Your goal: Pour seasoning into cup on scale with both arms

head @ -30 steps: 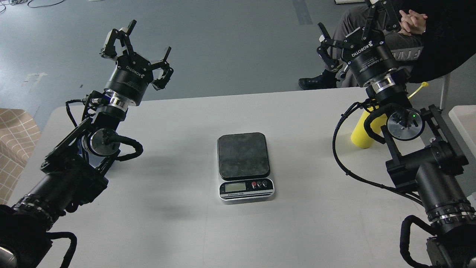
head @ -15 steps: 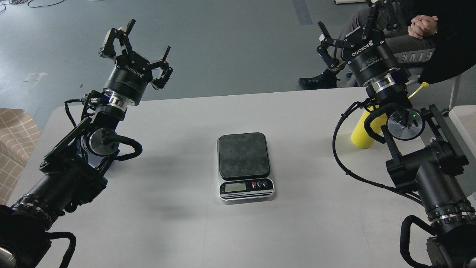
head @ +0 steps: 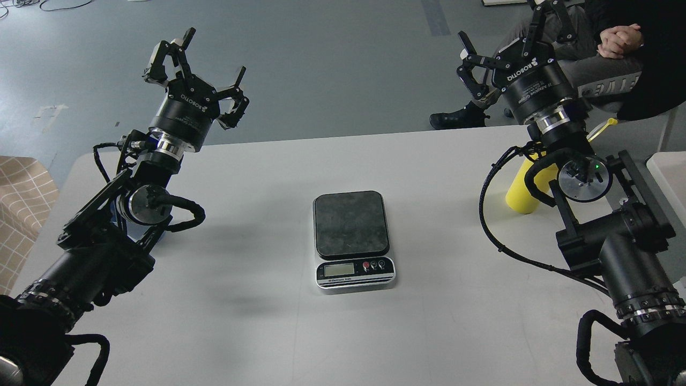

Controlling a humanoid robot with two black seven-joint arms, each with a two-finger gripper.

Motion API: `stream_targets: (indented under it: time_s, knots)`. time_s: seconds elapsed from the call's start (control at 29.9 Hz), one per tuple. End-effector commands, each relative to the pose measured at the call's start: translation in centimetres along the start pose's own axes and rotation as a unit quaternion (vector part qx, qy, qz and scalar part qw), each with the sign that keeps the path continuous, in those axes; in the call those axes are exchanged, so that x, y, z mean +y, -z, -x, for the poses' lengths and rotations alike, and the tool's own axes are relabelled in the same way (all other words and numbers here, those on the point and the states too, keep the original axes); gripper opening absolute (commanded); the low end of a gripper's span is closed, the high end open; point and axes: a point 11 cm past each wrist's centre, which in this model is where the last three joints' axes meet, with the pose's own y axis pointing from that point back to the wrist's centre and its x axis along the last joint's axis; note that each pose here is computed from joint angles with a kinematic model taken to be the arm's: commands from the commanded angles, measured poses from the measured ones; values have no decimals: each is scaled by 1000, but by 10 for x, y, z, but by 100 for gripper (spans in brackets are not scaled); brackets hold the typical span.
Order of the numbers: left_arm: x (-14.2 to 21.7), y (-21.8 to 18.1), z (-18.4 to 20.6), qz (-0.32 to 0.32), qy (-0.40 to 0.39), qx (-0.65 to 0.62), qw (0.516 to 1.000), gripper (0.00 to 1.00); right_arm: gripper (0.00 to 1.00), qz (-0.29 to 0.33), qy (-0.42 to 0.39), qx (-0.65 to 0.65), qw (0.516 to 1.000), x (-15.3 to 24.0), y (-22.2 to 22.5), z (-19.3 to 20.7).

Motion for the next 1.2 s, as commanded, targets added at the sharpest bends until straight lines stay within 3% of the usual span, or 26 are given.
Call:
stream_targets:
  time_s: [0.0,1.17]
  knots:
    - [0,0,0,-2,1,-2,1000,98,100,0,0,1,1000,0,0,0]
    - [0,-3,0,-2,2,-7,1000,98,100,5,2,1,1000,0,-3,1]
